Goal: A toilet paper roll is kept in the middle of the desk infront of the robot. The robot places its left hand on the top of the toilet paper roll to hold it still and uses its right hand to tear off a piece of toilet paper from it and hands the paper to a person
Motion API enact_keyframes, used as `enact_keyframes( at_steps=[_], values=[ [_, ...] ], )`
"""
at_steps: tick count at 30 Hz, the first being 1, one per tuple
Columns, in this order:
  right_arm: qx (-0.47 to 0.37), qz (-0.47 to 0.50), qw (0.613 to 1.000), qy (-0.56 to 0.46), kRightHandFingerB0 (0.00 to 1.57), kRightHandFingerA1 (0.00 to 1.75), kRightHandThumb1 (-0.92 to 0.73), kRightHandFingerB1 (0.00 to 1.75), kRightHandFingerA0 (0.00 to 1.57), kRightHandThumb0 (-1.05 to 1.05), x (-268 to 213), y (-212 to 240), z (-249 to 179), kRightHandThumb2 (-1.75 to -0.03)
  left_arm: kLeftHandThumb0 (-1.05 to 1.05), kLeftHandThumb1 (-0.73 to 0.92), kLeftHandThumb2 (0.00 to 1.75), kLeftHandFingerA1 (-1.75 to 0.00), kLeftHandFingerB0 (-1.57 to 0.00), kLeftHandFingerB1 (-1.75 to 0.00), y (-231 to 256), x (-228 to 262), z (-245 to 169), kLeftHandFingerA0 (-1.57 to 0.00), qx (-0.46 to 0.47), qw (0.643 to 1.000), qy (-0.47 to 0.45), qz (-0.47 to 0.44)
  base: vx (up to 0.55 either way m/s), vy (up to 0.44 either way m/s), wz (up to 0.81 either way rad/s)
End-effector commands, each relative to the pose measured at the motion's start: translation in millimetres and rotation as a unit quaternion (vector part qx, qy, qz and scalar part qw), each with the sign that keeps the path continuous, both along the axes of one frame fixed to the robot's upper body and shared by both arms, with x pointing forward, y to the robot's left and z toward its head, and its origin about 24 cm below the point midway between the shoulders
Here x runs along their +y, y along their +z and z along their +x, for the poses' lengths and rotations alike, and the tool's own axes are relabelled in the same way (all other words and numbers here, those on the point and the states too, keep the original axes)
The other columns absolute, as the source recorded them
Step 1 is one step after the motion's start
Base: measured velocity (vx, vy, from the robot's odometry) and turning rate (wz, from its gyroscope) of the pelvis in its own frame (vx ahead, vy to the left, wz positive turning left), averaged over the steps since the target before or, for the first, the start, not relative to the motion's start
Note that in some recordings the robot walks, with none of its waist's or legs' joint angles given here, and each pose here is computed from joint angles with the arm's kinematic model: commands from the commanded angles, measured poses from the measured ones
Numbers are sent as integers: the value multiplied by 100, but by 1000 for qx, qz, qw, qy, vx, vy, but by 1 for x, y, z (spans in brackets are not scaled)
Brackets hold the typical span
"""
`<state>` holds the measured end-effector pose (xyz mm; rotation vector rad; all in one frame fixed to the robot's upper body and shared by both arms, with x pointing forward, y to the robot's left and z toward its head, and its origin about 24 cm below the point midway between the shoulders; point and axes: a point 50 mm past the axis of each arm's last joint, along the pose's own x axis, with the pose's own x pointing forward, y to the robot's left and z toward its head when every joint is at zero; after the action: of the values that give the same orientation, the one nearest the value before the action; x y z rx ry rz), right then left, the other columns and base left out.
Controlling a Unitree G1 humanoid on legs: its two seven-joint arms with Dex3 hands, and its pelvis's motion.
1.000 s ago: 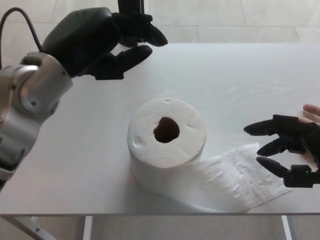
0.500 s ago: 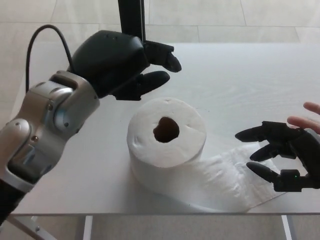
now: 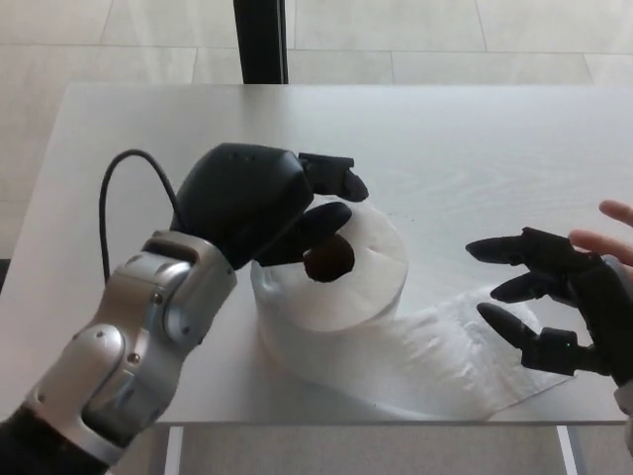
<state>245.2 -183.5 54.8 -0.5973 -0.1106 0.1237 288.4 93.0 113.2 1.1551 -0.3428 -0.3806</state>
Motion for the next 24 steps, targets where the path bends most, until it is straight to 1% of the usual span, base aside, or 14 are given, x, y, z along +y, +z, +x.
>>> enact_keyframes(
  at_steps=[1, 4, 8, 13, 14, 16, 17, 18, 19, 20, 21, 22, 23, 24],
  values=[
    [-102, -42, 992, -60, 63, 82, -63, 47, 67, -50, -4, 3, -7, -59, -48, 71, 62, -61, -63, -50, -32, 26, -11, -61, -8, 986, 163, -42, 0, 0, 0],
    [-124, -45, 989, -70, 63, 85, -64, 48, 65, -50, -5, 4, -8, -60, -45, 69, 61, -59, -66, -50, -40, 31, -16, -65, -5, 985, 167, -34, 0, 0, 0],
    [-188, -33, 976, -103, 63, 77, -64, 49, 64, -46, -8, 16, -1, -59, -48, 70, 61, -60, -67, -50, -53, 41, -22, -65, -7, 985, 171, 18, 0, 0, 0],
    [-160, -86, 978, -102, 53, 83, -67, 46, 53, -49, -10, 23, 9, -60, -49, 70, 61, -59, -68, -49, -53, 44, -19, -62, -25, 984, 169, 42, 0, 0, 0],
    [-124, -131, 980, -82, 49, 83, -66, 48, 42, -52, -15, 20, 15, -60, -50, 71, 61, -60, -67, -49, -53, 44, -18, -60, -29, 984, 169, 46, 0, 0, 0],
    [-109, -149, 980, -74, 49, 83, -66, 48, 42, -52, -16, 19, 17, -60, -50, 71, 61, -60, -67, -49, -53, 44, -18, -60, -32, 984, 169, 48, 0, 0, 0],
    [-30, -228, 973, -22, 37, 83, -66, 48, 14, -62, -22, 12, 21, -60, -50, 72, 62, -60, -66, -49, -52, 43, -18, -58, -33, 984, 166, 55, 0, 0, 0],
    [39, -292, 955, 13, 13, 43, -53, 50, 0, -74, -25, 4, 21, -90, -50, 72, 62, -61, -66, -49, -51, 41, -17, -59, -40, 984, 163, 58, 0, 0, 0],
    [48, -299, 953, 16, 13, 43, -53, 50, 0, -74, -25, 3, 21, -90, -50, 72, 62, -61, -66, -49, -51, 41, -17, -59, -41, 984, 162, 60, 0, 0, 0],
    [75, -319, 944, 38, 10, 12, -70, 34, 0, -82, -23, -4, 19, -62, -50, 73, 62, -61, -66, -49, -49, 41, -16, -58, -44, 984, 162, 60, 0, 0, 0],
    [97, -322, 940, 54, 11, 6, -62, 35, 0, -100, -20, -10, 17, -93, -50, 73, 62, -60, -66, -49, -48, 40, -15, -58, -45, 984, 162, 60, 0, 0, 0],
    [105, -326, 937, 63, 12, 14, -62, 32, 0, -96, -18, -13, 16, -97, -50, 74, 62, -59, -66, -48, -47, 39, -15, -57, -45, 984, 161, 61, 0, 0, 0],
    [119, -339, 930, 79, 7, 0, -56, 29, 0, -88, -14, -18, 12, -83, -49, 74, 62, -59, -66, -48, -47, 38, -14, -58, -47, 984, 160, 63, 0, 0, 0],
    [121, -340, 928, 87, 11, 11, -65, 33, 0, -105, -9, -22, 10, -97, -48, 74, 62, -59, -66, -49, -47, 37, -13, -58, -50, 984, 159, 64, 0, 0, 0]
  ],
)
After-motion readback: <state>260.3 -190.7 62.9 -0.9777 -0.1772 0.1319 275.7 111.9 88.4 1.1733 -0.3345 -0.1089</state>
